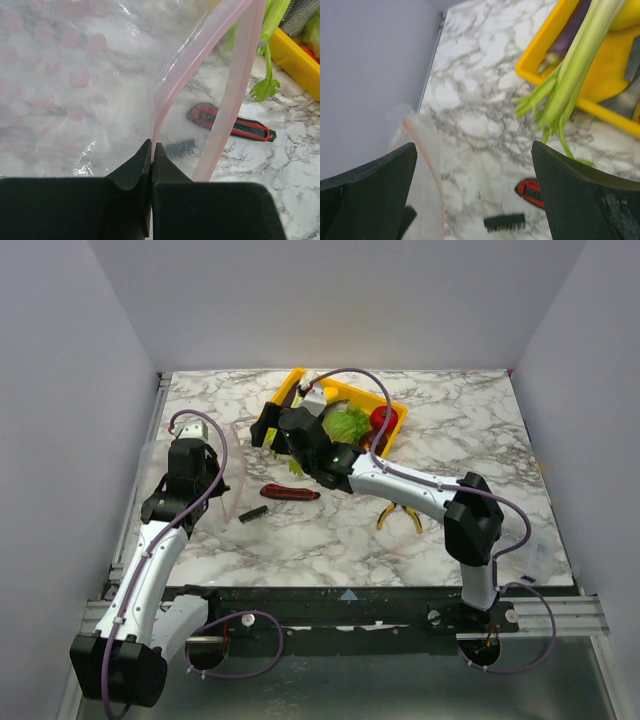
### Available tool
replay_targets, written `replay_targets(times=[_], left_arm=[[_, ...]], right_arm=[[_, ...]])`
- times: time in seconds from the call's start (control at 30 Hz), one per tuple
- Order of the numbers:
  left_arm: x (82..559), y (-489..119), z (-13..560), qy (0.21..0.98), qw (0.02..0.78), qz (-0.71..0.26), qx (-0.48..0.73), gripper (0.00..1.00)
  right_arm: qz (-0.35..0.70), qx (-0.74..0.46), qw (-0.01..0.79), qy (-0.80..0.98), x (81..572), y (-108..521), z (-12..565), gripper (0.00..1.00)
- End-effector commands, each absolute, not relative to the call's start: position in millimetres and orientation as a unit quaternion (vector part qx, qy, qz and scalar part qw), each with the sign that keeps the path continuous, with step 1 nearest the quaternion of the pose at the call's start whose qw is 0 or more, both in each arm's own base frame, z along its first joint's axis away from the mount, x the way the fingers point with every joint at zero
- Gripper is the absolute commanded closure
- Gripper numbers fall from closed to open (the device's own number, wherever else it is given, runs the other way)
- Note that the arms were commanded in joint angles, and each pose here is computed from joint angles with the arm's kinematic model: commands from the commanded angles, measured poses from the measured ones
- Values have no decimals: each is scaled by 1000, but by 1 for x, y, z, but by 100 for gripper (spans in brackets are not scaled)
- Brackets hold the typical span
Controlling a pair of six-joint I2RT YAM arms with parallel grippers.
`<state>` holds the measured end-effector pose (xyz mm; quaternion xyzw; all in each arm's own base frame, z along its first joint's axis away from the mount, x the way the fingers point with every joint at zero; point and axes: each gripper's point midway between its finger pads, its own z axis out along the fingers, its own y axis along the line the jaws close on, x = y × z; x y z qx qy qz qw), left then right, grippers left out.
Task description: Place the food in the zip-top bag and seal the zipper
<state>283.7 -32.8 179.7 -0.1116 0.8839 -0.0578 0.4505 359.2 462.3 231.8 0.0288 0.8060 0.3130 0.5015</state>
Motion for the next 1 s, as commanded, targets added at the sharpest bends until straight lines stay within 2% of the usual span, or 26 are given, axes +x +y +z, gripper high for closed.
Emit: replay_targets(times=[0.0,0.33,0.5,0.57,0.67,0.73,0.87,0.97], left_arm=[[286,-29,191,879,454,-58,-133,100],[287,-45,196,882,451,-98,-100,100],[287,-50,195,884,445,-112,-91,100],[287,-52,197,883,446,-117,-89,100],[287,-53,196,883,447,-118,-87,100],[287,-52,196,883,446,-116,-88,100],[287,-51,198,881,451,-114,-88,100],[288,-50,199,882,450,-111,-88,100]], right_arm=[[243,114,551,790,421,435,228,0],[204,161,554,791,511,429,181,0],[185,163,537,807,527,428,137,1],[182,158,532,812,528,431,122,4],[183,149,522,820,528,435,104,17],[187,141,521,821,529,438,101,30],[190,128,529,817,529,436,115,66],[206,115,534,812,527,430,145,81]])
